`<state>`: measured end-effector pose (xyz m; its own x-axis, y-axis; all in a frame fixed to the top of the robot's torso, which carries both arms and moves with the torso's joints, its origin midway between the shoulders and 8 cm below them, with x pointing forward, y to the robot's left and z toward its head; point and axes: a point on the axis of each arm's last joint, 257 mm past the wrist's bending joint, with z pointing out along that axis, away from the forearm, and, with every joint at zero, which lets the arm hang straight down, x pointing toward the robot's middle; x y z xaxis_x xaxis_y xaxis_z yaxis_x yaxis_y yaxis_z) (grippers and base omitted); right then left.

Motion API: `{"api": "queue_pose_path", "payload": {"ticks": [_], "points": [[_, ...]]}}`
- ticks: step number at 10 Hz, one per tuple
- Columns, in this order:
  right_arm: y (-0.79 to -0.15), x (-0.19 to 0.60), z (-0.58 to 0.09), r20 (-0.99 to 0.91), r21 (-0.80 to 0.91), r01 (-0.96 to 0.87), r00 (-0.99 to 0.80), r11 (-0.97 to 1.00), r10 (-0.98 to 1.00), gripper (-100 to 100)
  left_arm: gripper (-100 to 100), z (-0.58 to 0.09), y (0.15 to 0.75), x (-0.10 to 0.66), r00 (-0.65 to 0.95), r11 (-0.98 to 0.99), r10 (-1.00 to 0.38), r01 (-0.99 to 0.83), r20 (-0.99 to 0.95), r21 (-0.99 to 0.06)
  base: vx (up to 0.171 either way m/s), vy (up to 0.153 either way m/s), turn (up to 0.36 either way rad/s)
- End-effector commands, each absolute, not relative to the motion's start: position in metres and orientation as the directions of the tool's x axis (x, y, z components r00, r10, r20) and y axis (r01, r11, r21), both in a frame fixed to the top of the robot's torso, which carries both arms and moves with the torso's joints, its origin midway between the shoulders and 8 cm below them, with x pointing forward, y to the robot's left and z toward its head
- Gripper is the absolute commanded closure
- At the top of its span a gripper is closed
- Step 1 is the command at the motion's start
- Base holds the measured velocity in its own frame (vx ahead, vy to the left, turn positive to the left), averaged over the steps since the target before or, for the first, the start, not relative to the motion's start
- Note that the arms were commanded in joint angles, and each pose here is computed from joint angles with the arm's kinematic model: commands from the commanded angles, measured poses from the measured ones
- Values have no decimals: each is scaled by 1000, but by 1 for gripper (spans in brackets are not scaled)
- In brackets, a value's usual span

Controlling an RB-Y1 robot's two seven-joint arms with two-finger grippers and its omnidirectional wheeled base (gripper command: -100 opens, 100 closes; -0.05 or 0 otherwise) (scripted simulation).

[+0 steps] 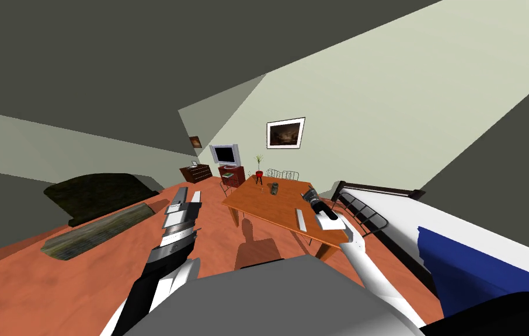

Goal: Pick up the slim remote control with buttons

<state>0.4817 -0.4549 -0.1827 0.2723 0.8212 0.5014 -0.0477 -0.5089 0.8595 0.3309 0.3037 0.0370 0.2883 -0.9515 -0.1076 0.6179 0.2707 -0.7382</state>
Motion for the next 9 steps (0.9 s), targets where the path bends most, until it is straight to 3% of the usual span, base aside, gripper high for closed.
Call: {"api": "queue_pose_path", "payload": {"ticks": [1, 9], "points": [[-478, 482, -196, 538, 829, -45, 334, -557, 773, -100, 0, 37, 304, 331, 288, 271, -951, 618, -108, -738, -11, 8, 173], [-541, 467, -258, 656, 658, -90, 555, -748, 511, -100, 0, 37, 304, 331, 288, 271, -951, 618, -108, -738, -11, -5, 121]]}}
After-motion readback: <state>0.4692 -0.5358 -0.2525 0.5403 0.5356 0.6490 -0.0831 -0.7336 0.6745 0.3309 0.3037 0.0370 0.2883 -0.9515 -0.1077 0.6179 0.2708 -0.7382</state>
